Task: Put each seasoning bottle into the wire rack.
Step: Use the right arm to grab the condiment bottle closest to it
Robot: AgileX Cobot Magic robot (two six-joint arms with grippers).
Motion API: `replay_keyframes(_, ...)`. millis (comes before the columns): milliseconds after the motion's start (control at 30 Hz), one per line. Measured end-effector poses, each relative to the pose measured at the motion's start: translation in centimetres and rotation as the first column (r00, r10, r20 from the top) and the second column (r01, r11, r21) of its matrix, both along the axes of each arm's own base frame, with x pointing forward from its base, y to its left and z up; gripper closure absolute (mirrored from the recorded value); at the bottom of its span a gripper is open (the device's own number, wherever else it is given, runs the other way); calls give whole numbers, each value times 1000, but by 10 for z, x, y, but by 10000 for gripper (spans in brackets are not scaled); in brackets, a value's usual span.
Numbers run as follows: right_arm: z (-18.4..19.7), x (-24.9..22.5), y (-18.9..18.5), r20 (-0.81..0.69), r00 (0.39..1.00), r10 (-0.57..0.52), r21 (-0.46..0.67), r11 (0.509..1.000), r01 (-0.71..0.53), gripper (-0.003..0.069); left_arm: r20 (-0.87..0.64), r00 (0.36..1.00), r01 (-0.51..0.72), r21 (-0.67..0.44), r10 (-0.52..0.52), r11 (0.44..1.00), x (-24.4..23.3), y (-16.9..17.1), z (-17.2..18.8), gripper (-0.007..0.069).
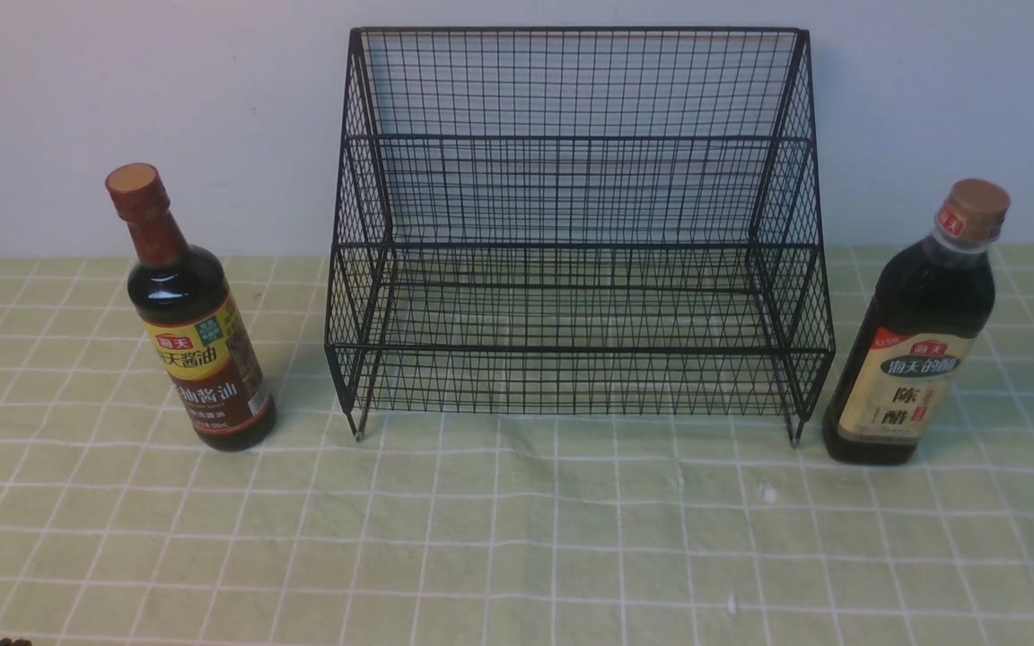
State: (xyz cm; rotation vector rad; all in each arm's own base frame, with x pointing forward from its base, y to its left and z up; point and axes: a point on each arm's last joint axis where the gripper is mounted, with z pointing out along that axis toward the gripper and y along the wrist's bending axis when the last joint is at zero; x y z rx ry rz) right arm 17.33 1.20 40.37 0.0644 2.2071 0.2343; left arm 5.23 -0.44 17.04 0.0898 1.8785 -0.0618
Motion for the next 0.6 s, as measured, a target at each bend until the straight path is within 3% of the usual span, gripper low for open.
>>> replay_keyframes(133, 4, 33, 2, -42, 998, 50, -17, 999, -51, 633, 0, 1000, 0, 0, 0, 1000, 0, 0, 0, 631)
replay_keyframes(267, 1, 75, 2, -88, 993, 84, -50, 995, -89, 537, 0, 1000, 0, 0, 0, 1000, 0, 0, 0, 631)
replay_keyframes(500, -28, 130, 2, -170, 977, 126, -69, 988, -140, 242, 0, 1000, 0, 0, 0, 1000, 0, 0, 0, 631)
replay_keyframes(600, -38, 140, 3, -185, 974, 129, -63, 988, -142, 158, 0, 1000, 0, 0, 0, 1000, 0, 0, 0, 631)
